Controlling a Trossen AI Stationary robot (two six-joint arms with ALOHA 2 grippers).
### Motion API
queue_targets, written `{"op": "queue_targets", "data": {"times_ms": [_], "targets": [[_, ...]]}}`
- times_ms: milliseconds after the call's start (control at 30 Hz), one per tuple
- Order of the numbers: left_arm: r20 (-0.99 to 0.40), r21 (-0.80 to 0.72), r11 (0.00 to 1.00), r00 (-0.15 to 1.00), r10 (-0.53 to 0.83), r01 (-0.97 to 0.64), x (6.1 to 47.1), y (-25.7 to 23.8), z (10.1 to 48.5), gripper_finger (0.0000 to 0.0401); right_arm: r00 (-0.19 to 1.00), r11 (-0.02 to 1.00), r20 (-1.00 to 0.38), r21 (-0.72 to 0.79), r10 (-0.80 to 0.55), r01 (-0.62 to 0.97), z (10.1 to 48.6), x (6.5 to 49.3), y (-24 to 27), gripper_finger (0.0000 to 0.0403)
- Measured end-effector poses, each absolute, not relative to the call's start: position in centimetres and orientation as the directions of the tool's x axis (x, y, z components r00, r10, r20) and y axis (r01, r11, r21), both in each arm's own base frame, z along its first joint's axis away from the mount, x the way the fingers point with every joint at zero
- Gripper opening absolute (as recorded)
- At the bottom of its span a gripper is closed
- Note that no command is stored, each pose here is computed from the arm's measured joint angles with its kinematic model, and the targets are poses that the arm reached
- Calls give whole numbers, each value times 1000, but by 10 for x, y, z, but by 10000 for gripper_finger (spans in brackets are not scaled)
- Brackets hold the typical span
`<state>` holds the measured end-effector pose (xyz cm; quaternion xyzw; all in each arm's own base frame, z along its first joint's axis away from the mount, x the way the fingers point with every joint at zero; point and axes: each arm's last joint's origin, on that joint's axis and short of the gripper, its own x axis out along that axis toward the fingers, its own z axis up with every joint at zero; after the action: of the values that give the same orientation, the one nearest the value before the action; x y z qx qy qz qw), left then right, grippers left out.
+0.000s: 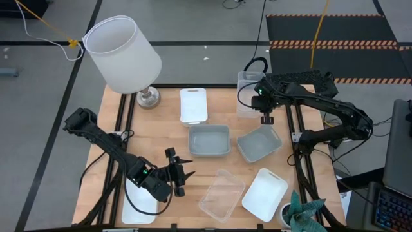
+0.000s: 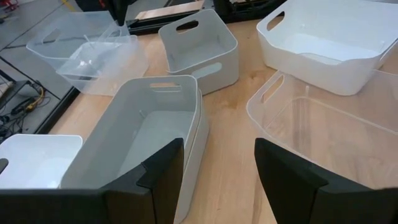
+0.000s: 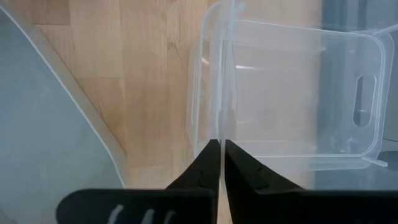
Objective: Stack baskets by color
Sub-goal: Stack the middle left transparent bin on the top transparent bin, then stack the top white bin on the bottom left white bin
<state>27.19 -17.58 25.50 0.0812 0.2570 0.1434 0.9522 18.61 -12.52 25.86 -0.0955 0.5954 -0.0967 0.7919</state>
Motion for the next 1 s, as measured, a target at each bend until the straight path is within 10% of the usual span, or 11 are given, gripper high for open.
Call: {"op": "queue_targets", "data": {"times_ms": [433,1000], "targets": [[-466,227,946,827,315,-232,272,-176,255,198,289,960,-916,-277,-278,44,259,188,-125,86],[-468,227,943,821,326,-245,274,-172,255,198,441,955,-847,-258,-295,143,284,187,-92,89]]}}
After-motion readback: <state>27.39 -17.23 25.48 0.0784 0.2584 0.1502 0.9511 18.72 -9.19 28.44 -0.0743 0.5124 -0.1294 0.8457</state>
